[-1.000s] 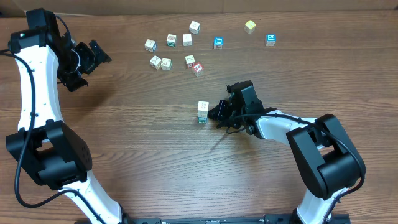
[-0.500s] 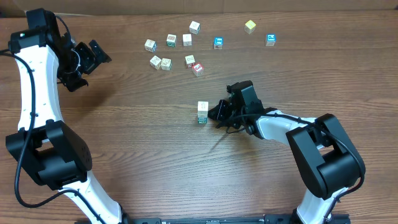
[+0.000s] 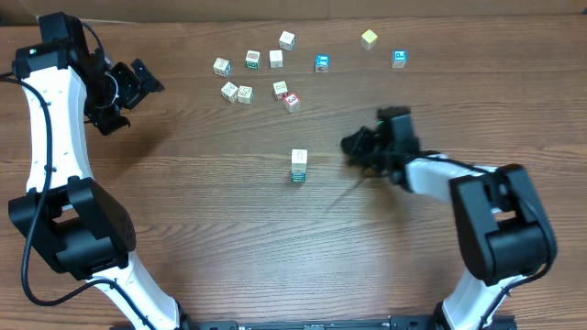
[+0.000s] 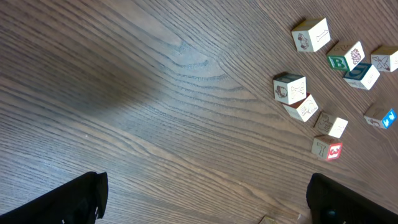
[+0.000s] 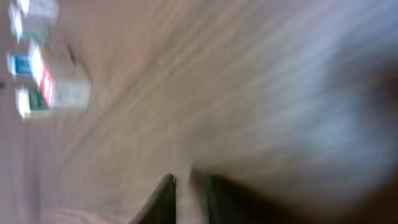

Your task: Form a tower

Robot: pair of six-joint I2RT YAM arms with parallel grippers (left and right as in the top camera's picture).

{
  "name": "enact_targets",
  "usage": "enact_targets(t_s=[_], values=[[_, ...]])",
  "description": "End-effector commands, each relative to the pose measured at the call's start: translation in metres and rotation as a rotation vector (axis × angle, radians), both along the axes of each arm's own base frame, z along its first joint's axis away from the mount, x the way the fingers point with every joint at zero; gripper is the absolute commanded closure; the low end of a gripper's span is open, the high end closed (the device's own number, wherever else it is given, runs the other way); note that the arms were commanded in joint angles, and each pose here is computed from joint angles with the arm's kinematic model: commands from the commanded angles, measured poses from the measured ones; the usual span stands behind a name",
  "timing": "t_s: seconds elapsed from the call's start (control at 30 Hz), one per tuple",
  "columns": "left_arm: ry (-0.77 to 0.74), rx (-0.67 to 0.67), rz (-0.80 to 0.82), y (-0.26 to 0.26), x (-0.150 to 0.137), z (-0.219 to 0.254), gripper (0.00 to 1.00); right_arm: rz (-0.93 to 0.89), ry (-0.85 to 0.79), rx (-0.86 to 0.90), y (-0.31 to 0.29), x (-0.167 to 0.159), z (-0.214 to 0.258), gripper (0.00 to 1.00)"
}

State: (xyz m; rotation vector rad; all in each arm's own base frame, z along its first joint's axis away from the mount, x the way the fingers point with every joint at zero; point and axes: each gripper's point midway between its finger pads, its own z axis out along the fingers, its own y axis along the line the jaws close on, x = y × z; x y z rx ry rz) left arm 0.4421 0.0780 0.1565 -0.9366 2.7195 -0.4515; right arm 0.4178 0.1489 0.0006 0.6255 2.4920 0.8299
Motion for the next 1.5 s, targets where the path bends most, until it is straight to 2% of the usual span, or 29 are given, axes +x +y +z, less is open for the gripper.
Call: enact_targets(t_s=[0.0, 0.07, 0.1, 0.13, 0.47, 0.63, 0.73, 0.8, 1.47], values=[[-0.024, 0.004, -0.025, -0.003, 0.003, 0.006, 0.00, -0.137, 0.030, -0.064, -0.051, 0.007, -0.013, 0.56], [-0.024, 0.004, -0.025, -0.003, 0.003, 0.006, 0.00, -0.169, 0.033, -0.059, -0.064, 0.010, -0.013, 0.43], [-0.024, 0.004, -0.025, -0.003, 0.003, 0.006, 0.01, -0.182, 0.034, -0.059, -0.070, 0.011, -0.013, 0.27], [-0.024, 0.004, -0.025, -0.003, 0.003, 0.006, 0.00, -0.191, 0.034, -0.059, -0.074, 0.012, -0.013, 0.01], [-0.024, 0.004, -0.025, -0.003, 0.003, 0.006, 0.01, -0.230, 0.031, -0.083, -0.087, 0.014, -0.014, 0.00], [-0.024, 0.004, -0.025, -0.003, 0.003, 0.006, 0.00, -0.361, 0.028, -0.237, -0.130, 0.016, -0.020, 0.00], [-0.024, 0.004, -0.025, -0.003, 0.003, 0.006, 0.01, -0.508, 0.111, -0.441, -0.181, -0.006, -0.031, 0.00], [-0.024, 0.004, -0.025, -0.003, 0.003, 0.006, 0.01, -0.537, 0.143, -0.490, -0.194, -0.015, -0.034, 0.00], [-0.018, 0.009, -0.022, -0.002, 0.003, 0.004, 0.00, -0.542, 0.146, -0.492, -0.196, -0.016, -0.034, 0.00]])
